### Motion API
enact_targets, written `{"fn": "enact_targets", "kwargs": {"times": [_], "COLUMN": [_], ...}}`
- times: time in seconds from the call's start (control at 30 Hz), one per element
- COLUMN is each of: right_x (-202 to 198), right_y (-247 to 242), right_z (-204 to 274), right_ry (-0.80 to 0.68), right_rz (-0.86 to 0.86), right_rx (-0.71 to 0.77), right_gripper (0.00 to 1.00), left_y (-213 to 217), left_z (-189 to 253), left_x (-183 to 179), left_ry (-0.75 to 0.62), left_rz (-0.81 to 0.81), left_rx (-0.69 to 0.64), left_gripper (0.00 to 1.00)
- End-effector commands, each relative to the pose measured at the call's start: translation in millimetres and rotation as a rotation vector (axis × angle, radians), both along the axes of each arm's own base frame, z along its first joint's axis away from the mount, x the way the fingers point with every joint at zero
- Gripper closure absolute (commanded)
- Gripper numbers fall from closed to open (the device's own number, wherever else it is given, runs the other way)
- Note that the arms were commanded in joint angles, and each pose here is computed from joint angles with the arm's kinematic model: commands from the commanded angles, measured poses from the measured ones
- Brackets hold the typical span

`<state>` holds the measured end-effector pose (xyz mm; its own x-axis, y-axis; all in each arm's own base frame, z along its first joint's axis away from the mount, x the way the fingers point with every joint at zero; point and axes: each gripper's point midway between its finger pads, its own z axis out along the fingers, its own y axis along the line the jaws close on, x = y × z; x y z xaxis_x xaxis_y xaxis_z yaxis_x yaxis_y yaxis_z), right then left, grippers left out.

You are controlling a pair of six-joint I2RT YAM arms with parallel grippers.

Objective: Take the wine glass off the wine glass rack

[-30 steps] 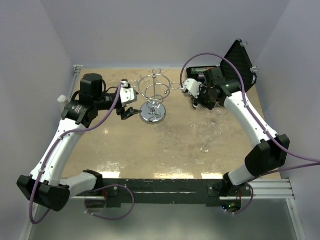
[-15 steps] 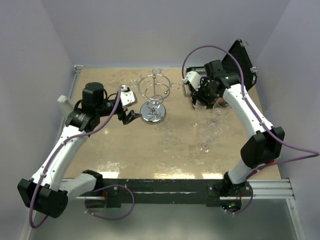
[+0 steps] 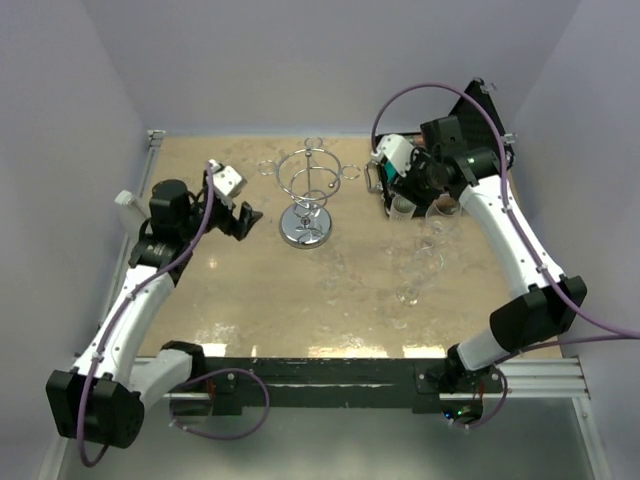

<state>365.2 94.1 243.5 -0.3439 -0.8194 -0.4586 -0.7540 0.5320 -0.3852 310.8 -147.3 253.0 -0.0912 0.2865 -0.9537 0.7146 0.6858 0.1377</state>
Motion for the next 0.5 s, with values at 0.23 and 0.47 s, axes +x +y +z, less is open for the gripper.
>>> {"fn": "enact_targets", "kwargs": {"times": [0.23, 0.47], "right_x": [-1, 44], "right_y": [-20, -14], "right_z": [95, 140], "right_ry": [-0.27, -0.422], "right_rz": [-0.03, -0.238], "right_rx": [-0.023, 0.137], "right_gripper": [0.4, 0.01], "left_y": [51, 35], "left_z": [-18, -35], "left_x": [93, 170], "left_ry": [-0.057, -0.088], "left_rz": [0.147, 0.065], "left_rx": [-0.124, -0.22], "left_gripper": [0.21, 0.0]}}
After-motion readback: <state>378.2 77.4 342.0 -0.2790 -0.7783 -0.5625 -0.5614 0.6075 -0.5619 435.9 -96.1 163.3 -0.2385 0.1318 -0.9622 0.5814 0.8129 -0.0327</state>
